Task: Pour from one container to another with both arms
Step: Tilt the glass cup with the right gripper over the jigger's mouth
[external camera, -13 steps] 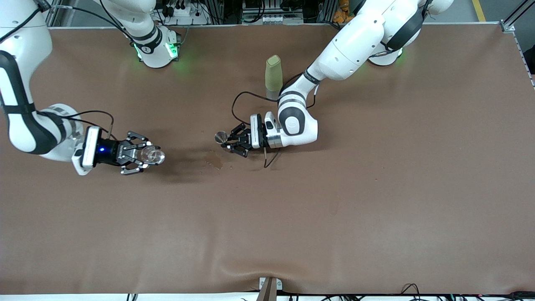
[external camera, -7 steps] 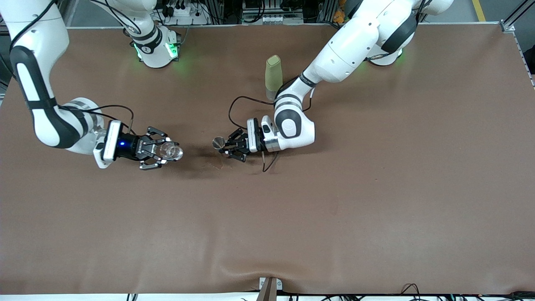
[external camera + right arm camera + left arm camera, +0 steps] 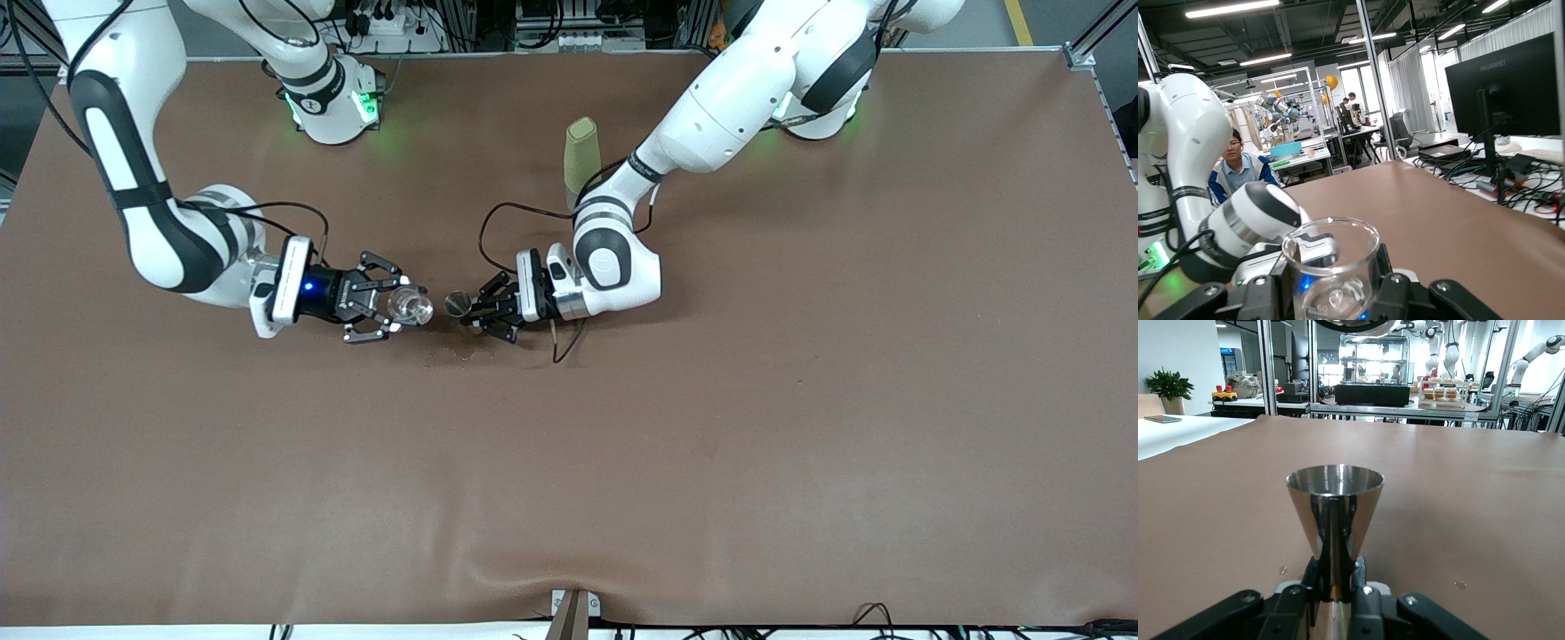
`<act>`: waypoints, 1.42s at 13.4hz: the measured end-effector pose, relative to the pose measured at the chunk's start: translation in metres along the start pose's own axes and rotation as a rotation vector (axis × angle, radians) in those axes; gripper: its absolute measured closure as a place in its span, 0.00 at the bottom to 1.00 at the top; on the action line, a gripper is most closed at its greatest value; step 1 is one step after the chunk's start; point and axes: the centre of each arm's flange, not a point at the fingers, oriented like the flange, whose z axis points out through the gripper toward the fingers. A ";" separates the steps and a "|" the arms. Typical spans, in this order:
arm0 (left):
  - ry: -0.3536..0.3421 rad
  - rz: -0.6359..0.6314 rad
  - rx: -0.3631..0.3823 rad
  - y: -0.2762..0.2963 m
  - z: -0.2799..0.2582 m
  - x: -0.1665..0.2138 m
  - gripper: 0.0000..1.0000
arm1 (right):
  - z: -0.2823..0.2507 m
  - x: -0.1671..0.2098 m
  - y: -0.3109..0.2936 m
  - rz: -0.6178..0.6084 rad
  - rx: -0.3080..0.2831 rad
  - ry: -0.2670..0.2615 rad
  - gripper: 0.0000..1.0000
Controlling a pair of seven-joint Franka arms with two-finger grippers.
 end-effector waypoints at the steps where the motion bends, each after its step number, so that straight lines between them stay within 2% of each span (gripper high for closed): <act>1: 0.000 0.000 0.000 0.000 0.000 0.000 0.79 | 0.000 -0.005 -0.006 0.012 0.002 -0.004 0.50; 4: 0.000 0.000 0.001 -0.001 -0.001 0.000 0.79 | -0.001 -0.019 -0.023 0.051 0.006 -0.010 0.50; 8: 0.003 0.002 0.005 -0.003 -0.001 0.001 0.79 | 0.020 -0.033 -0.049 0.106 0.004 0.018 0.50; 13: 0.010 0.005 0.021 -0.014 -0.006 0.005 0.79 | 0.029 -0.033 -0.054 0.136 -0.026 0.057 0.50; 19: 0.011 0.004 0.024 -0.016 -0.007 0.005 0.79 | 0.034 -0.033 -0.057 0.255 -0.017 0.059 0.50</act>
